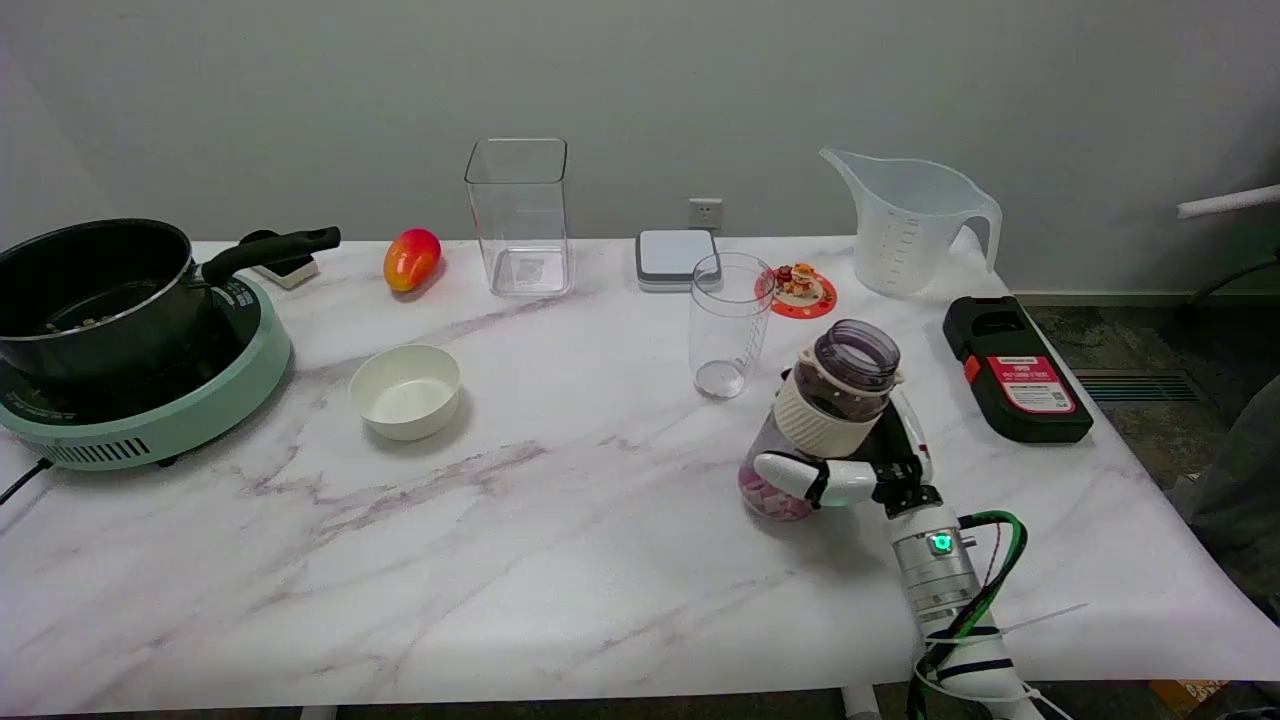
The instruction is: Pour the contents of the bottle into the measuring cup.
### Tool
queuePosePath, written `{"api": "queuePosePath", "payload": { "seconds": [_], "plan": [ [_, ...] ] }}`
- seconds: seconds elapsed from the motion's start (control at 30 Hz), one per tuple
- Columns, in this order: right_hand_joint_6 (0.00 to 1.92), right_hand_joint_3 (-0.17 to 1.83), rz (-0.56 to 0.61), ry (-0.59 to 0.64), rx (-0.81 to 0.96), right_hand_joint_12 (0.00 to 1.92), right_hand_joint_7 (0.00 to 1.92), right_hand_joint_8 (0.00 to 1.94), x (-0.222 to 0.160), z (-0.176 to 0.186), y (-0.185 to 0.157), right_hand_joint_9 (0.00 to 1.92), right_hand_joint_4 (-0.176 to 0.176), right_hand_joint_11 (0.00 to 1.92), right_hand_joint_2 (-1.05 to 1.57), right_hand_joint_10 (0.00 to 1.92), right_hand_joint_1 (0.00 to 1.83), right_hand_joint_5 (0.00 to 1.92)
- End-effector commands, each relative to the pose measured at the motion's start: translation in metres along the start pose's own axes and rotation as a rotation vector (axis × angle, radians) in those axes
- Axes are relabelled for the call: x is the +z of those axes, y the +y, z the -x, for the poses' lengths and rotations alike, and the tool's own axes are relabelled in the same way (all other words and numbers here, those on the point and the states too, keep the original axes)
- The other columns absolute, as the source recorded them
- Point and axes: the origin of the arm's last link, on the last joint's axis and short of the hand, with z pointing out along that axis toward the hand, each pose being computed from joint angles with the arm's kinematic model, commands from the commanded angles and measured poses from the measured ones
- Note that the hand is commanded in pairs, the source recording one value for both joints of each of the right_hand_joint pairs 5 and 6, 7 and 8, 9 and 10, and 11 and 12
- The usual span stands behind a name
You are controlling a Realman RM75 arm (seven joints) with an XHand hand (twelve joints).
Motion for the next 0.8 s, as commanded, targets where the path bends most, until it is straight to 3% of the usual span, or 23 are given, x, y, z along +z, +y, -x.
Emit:
{"api": "queuePosePath", "payload": {
  "seconds": [0.03, 0.27, 0.57, 0.8],
  "plan": [
    [1.36, 0.66, -0.024, 0.143, 0.010, 1.20, 1.49, 1.49, 0.010, -0.045, -0.005, 1.41, 0.000, 1.20, 0.78, 1.41, 1.43, 1.36],
    [1.60, 0.43, -0.031, 0.191, 0.069, 1.33, 1.65, 1.65, 0.011, -0.068, -0.005, 1.56, 0.000, 1.33, 1.04, 1.56, 1.38, 1.60],
    [1.68, 0.48, -0.055, 0.183, 0.097, 1.33, 1.68, 1.68, 0.024, -0.086, -0.014, 1.57, 0.000, 1.33, 1.00, 1.57, 1.36, 1.68],
    [1.82, 0.30, -0.058, 0.142, 0.099, 1.51, 1.80, 1.80, 0.049, -0.092, -0.030, 1.71, 0.000, 1.51, 1.42, 1.71, 1.26, 1.82]
  ]
}}
